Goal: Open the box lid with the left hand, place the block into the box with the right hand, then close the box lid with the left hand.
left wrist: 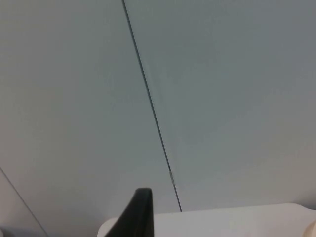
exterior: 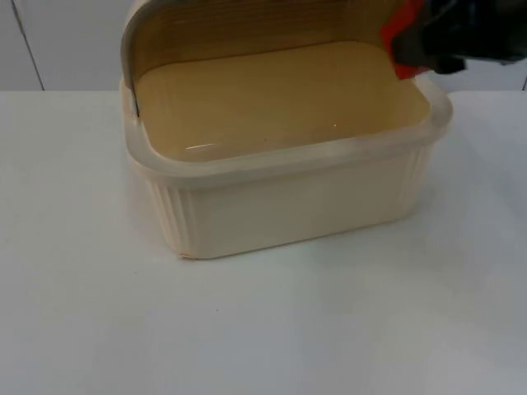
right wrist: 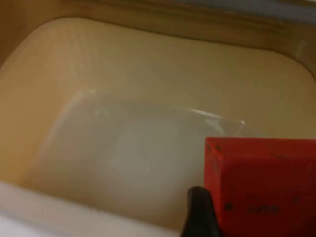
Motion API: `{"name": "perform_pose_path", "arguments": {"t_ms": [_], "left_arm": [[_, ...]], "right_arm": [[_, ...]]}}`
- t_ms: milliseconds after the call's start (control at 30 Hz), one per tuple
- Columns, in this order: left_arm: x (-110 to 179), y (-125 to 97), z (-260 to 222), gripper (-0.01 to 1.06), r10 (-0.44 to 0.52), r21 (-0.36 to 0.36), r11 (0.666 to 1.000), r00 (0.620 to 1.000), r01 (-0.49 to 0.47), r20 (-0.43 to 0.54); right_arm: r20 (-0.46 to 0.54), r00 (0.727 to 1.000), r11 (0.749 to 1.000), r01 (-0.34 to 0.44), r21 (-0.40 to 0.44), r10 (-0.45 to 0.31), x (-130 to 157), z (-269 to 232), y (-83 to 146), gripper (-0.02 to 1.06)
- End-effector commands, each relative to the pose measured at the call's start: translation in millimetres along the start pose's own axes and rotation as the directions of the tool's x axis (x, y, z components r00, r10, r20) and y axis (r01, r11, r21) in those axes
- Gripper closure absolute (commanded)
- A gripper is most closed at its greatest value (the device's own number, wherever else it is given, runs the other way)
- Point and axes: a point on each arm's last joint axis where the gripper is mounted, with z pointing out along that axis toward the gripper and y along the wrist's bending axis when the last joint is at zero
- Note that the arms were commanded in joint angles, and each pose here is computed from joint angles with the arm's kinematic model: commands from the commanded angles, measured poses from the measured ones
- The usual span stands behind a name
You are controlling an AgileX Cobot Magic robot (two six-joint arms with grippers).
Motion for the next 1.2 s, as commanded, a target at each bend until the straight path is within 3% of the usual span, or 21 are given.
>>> {"name": "perform_pose_path", "arguments": {"t_ms": [0,267,600,800,900,933,967,1000,1167], "left_arm": [[0.0,-0.1,-2.1,0.0,0.008,-0.002,1.0,1.0,-0.008,-0.006],[-0.3,0.7,-2.2,0.0,0.021,-0.011,1.0,1.0,-0.021,-0.003],[-0.2,1.4,-2.2,0.0,0.03,-0.019,0.999,1.0,-0.03,-0.004],[-0.4,1.9,-2.2,0.0,0.037,-0.024,0.999,0.999,-0.038,-0.003],[-0.6,2.6,-2.2,0.0,0.048,-0.032,0.998,0.999,-0.048,-0.001],[-0.6,2.6,-2.2,0.0,0.048,-0.032,0.998,0.999,-0.048,-0.001],[-0.6,2.6,-2.2,0.0,0.048,-0.032,0.998,0.999,-0.048,-0.001],[-0.6,2.6,-2.2,0.0,0.048,-0.032,0.998,0.999,-0.048,-0.001],[-0.6,2.6,-2.2,0.0,0.048,-0.032,0.998,0.999,-0.048,-0.001]], "right_arm": [[0.041,0.999,1.0,0.025,-0.009,-0.024,-12.7,23.0,1.8,1.05],[0.017,1.0,1.0,0.026,-0.007,-0.026,-18.2,64.6,1.5,1.05],[-0.031,0.997,0.997,0.074,-0.027,-0.075,6.5,95.0,5.9,0.97],[0.005,0.997,0.997,0.074,-0.034,-0.074,6.7,99.3,7.1,0.73],[-0.016,0.998,0.998,0.053,-0.034,-0.054,10.4,101.3,7.1,0.4],[-0.016,0.998,0.998,0.053,-0.034,-0.054,10.4,101.3,7.1,0.4],[-0.017,0.999,0.999,0.04,-0.033,-0.041,10.4,101.3,7.1,0.24],[-0.022,0.999,0.999,0.027,-0.032,-0.028,10.2,100.6,6.9,0.02],[-0.105,0.994,1.0,0.01,-0.007,-0.011,8.8,89.3,3.8,0.0]]}}
